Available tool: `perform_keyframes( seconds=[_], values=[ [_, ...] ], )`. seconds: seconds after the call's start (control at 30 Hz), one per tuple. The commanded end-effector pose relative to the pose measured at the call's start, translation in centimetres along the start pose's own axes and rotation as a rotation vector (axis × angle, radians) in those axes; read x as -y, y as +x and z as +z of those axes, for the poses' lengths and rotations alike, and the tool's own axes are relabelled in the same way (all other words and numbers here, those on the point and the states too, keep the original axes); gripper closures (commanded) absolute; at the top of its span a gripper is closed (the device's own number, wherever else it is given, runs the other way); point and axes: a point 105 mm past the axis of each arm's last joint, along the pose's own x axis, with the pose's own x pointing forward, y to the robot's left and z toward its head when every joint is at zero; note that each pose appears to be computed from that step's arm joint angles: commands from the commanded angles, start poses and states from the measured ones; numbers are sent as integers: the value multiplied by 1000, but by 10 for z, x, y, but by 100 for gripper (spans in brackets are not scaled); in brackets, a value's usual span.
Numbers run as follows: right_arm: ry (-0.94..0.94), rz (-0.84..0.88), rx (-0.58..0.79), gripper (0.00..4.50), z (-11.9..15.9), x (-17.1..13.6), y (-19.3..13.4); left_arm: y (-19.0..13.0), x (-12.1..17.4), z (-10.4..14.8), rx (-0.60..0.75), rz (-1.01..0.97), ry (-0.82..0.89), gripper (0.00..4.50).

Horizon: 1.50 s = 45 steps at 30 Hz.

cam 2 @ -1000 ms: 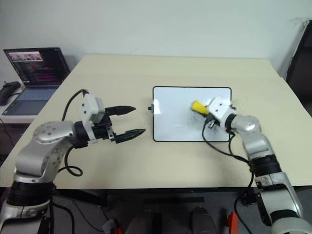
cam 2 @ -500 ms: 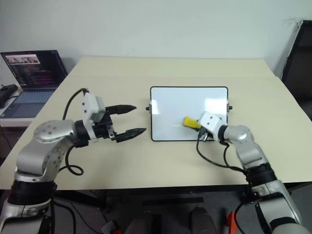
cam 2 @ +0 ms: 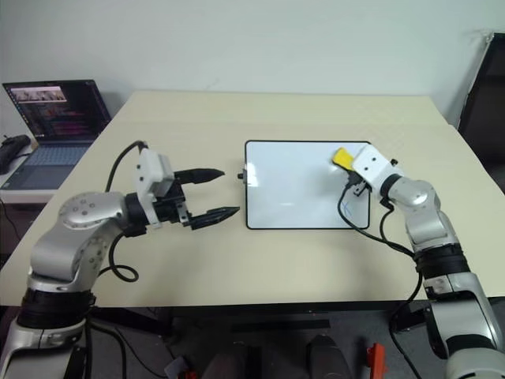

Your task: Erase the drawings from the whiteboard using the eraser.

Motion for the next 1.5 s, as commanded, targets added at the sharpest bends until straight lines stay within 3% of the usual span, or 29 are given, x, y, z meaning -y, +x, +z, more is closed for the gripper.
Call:
perform_keyframes(
  seconds=[0.03, 0.2, 0.37, 0.57, 0.73, 1.5],
  values=[
    [3, 57, -19, 354, -4, -15, -1, 2, -3, 10, 28, -1, 44, 0],
    [44, 117, 93, 354, 26, -25, -8, 6, -4, 12, 40, -12, 46, 0],
    [109, 49, 205, 354, 58, 28, -57, -2, -7, 9, 17, -4, 51, 0],
    [64, 188, 5, 354, 27, 35, -126, -16, -16, 6, -28, 27, 71, 0],
    [33, 256, -128, 354, 4, 35, -155, -21, -17, 5, -45, 25, 79, 0],
    [49, 249, -126, 354, -2, 33, -149, -16, -12, 7, -39, -4, 74, 0]
  ],
)
